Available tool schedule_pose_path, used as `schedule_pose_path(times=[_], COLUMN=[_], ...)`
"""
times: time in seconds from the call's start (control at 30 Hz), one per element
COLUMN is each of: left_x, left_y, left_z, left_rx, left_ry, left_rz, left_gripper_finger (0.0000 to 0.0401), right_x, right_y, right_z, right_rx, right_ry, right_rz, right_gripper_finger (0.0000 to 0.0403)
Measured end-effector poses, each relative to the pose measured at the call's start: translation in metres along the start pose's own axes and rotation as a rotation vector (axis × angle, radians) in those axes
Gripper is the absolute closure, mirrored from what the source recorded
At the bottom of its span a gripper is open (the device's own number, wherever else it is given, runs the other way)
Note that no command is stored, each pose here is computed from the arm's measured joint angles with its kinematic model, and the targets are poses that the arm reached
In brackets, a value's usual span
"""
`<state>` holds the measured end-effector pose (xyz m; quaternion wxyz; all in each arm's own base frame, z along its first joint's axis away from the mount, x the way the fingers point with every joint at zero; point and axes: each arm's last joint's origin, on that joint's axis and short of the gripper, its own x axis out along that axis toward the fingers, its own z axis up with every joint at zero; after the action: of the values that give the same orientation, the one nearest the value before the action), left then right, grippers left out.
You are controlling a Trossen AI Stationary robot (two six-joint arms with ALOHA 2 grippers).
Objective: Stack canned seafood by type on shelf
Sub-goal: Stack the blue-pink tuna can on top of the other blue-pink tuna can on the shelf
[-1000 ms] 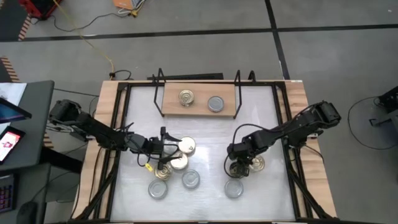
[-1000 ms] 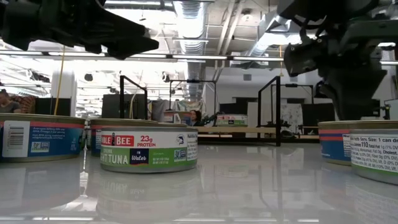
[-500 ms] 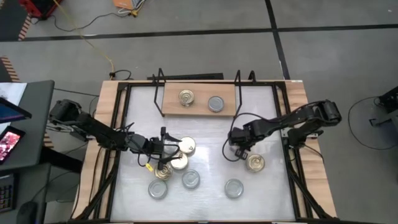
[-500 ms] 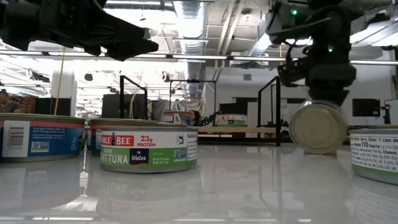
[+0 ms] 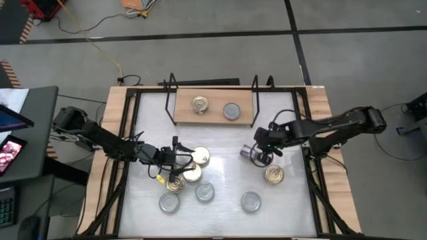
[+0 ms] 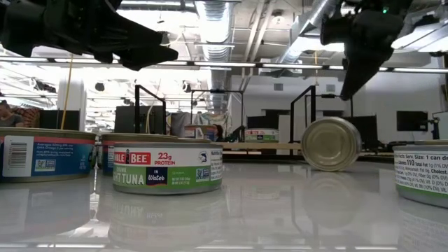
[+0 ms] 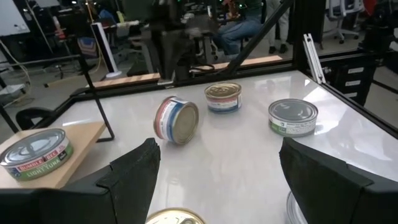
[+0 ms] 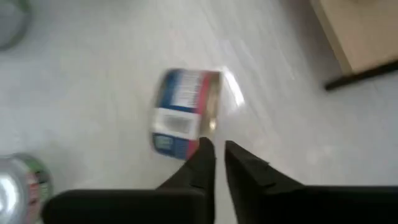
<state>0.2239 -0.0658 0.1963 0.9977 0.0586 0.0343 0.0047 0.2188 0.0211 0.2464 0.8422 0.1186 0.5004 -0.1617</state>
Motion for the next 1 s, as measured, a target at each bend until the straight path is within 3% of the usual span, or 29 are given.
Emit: schedule_pose_path(times=[0.3,0.47,0.6,0.77,1.0], left_x=[0.0,0.0,0.0,0.0,0.011], left_y=[-0.001,-0.001,-0.001,-0.001,0.0], left_z=[-0.002,-0.002,-0.003,-0.003,0.0], left_rx=[-0.014,-0.014,-0.01,-0.028,-0.035], left_ry=[0.016,0.016,0.028,0.032,0.119], left_rz=[-0.022,-0.021,-0.021,-0.019,-0.025], left_gripper_finger=[0.0086,0.0086,0.0086,0.0086,0.0086], right_x=[0.021,0.038,0.05,0.067,0.072], right_y=[0.025,0.031,0.036,0.044,0.055], right_z=[-0.001,-0.002,-0.007,-0.015,-0.022], right_rx=[-0.064,-0.023,0.009,-0.036,-0.127], right_ry=[0.018,0.062,0.078,0.13,0.147], right_rz=[0.019,-0.007,-0.107,-0.151,-0.146], right_gripper_finger=[0.014,0.0082,0.0073,0.0085,0.0165])
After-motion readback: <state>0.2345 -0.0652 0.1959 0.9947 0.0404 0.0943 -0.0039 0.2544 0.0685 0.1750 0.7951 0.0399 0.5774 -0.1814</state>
